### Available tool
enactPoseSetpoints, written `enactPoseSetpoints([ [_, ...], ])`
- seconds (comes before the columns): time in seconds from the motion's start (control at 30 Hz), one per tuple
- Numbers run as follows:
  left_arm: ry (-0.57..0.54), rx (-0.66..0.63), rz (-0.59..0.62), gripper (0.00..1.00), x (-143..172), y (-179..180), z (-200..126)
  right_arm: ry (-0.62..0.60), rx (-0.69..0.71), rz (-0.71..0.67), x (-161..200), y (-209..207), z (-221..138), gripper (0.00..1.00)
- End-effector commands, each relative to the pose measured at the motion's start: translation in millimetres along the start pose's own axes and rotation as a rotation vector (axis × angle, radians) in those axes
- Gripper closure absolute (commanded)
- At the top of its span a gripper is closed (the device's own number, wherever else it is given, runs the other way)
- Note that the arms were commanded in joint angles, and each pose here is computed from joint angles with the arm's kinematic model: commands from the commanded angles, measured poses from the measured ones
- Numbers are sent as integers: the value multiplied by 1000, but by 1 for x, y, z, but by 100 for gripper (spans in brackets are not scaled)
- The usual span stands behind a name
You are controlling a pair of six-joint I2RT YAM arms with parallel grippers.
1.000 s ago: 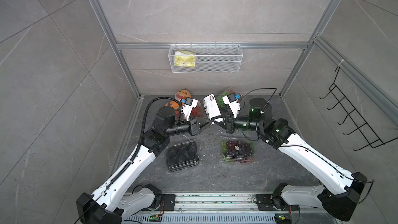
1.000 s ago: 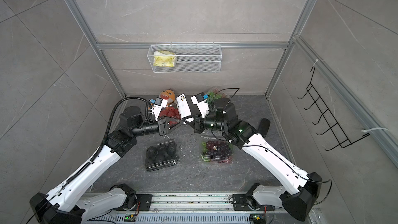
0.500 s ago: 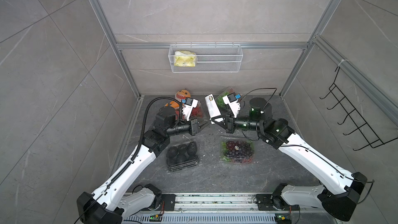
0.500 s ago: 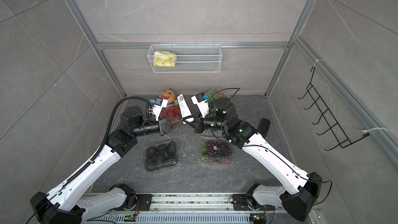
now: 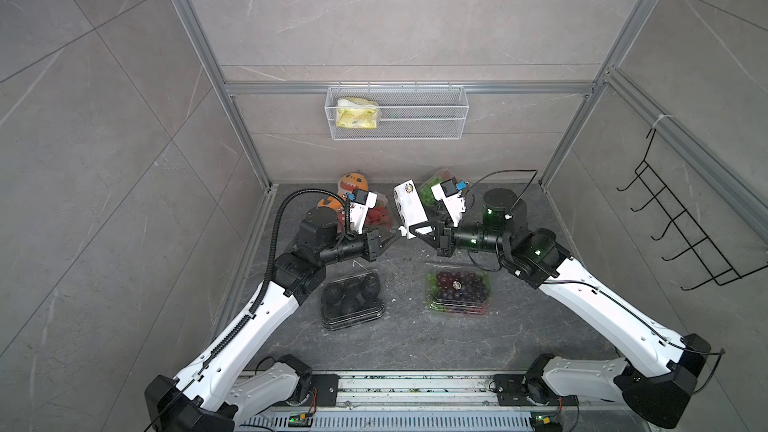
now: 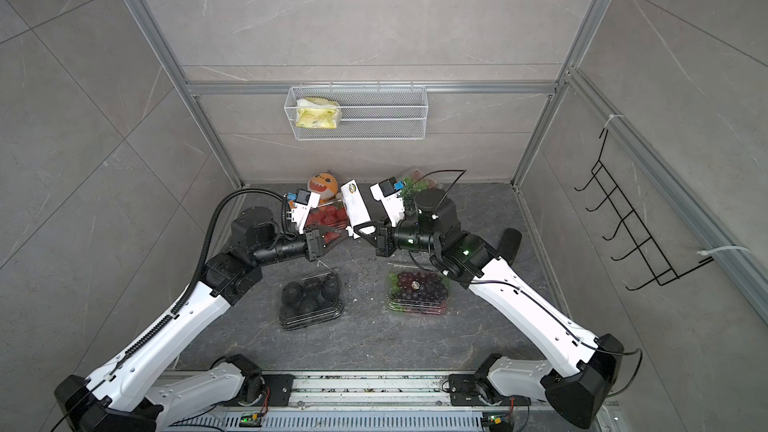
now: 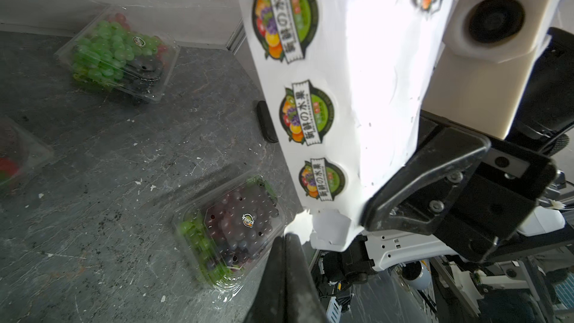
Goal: Label fruit boxes
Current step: Tear off the label from the label sticker, then stick the label on the fruit box.
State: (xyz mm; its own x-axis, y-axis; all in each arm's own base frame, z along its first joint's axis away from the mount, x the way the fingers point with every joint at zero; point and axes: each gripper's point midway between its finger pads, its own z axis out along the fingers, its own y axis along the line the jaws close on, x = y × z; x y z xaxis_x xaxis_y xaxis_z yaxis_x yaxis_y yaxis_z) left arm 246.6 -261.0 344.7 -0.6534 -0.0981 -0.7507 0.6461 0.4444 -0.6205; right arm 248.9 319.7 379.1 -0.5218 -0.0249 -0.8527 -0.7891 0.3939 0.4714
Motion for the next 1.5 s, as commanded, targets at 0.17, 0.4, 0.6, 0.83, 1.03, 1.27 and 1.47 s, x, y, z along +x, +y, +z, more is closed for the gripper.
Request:
enactPoseSetpoints([
  [0.17,-51,-127,38,100,-10,19,-20,-8,31,-26,1,0,-9,100],
  [0.4,40,-451,89,100,-12,75,-26,-11,133,-42,11,-19,-16,100],
  [0.6,222,-779,188,100,-15,143,-24,17,197,-70,29,-34,-19,100],
  [0.83,400,-983,311,100,-22,203,-5,10,262,-106,39,-44,-32,100],
  [1.03,541,-1128,388,100,-20,251,10,-3,290,-122,44,-46,-42,100],
  [1.27,634,-1194,402,100,-16,287,23,-14,289,-120,46,-45,-46,100],
  [1.47,658,-1231,390,100,-17,306,23,-13,284,-116,47,-46,-44,100],
])
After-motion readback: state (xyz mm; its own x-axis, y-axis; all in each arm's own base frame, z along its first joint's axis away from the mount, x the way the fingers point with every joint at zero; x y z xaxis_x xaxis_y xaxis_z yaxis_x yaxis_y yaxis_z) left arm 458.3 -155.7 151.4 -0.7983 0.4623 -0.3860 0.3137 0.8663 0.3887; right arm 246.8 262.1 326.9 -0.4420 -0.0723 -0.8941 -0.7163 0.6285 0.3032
